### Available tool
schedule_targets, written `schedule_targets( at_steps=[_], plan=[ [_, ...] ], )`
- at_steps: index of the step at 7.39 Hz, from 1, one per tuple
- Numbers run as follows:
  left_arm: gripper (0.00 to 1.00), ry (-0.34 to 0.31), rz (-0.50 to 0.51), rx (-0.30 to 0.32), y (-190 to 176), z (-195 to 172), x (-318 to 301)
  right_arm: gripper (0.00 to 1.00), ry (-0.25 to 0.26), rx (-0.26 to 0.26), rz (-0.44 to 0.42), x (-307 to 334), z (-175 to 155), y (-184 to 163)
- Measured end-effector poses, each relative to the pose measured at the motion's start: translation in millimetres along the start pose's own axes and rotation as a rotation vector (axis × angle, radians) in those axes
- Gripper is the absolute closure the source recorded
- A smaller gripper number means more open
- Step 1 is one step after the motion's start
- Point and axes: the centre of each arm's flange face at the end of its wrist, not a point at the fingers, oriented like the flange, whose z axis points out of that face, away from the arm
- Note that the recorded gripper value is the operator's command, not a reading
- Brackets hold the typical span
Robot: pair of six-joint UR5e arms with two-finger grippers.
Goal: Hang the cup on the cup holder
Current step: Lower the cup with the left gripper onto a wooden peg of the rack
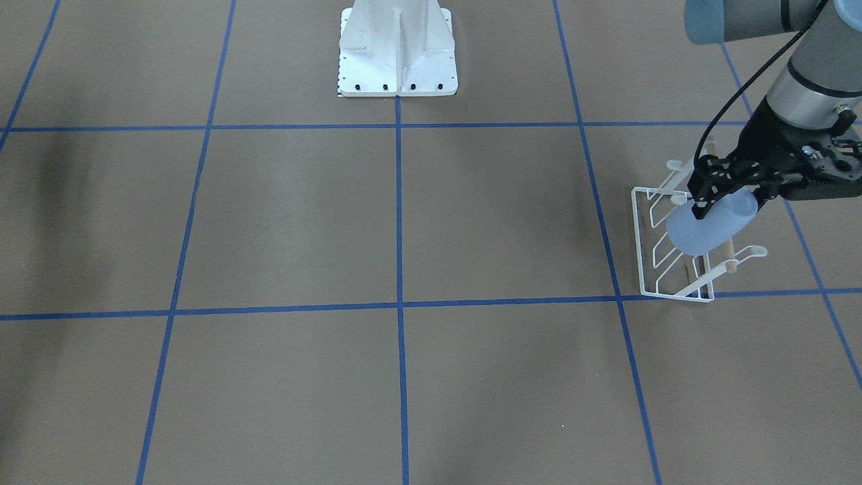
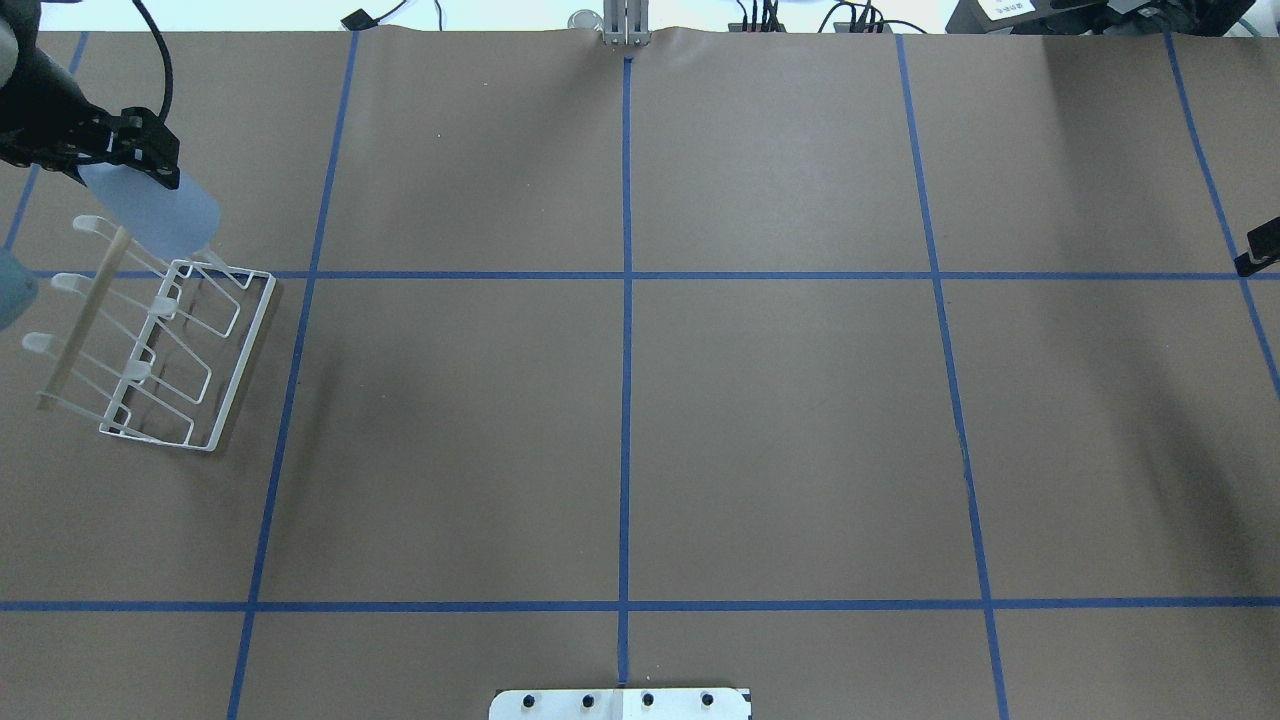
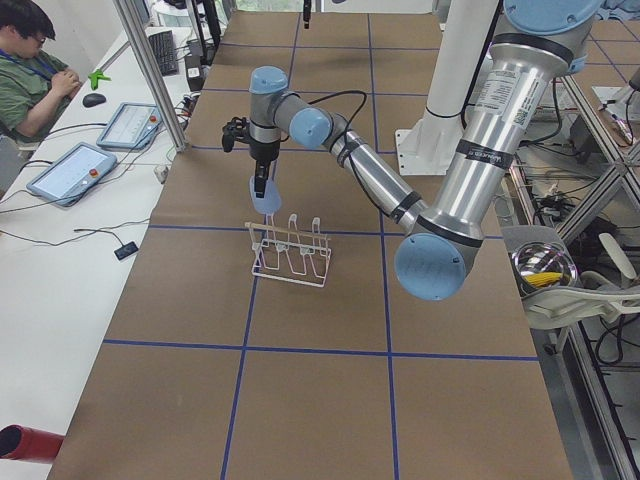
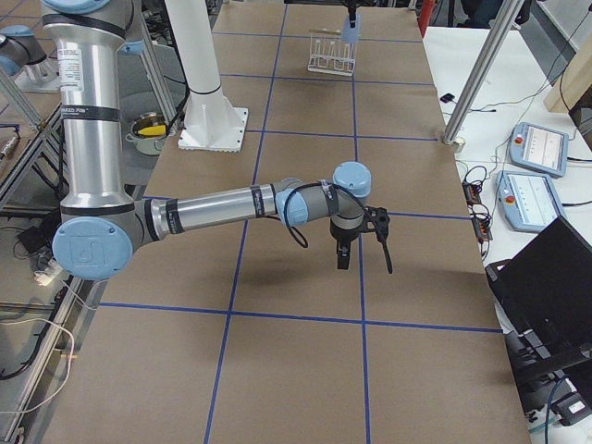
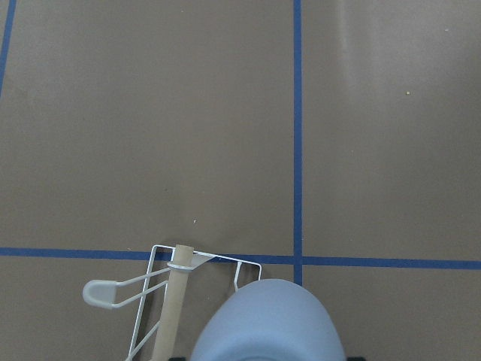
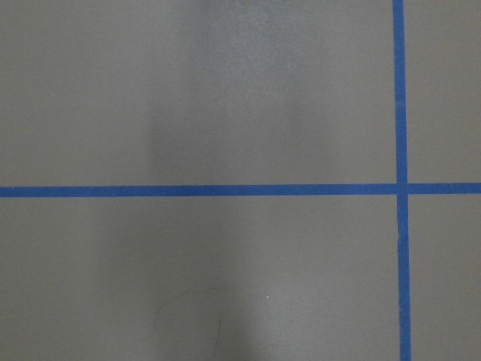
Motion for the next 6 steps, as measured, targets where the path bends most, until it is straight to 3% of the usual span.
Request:
schedule_targets(
  at_steps=[5,6],
  plan=[
    [1.0,-0.015,0.014,-0.018,-3,34,0,0.0,-0.002,-0.013,0.01,4,4,4],
    [0.07,-0.016,0.013,-0.023,-5,43,-2,0.0,-0.002,-0.014,0.01,4,4,4]
  ],
)
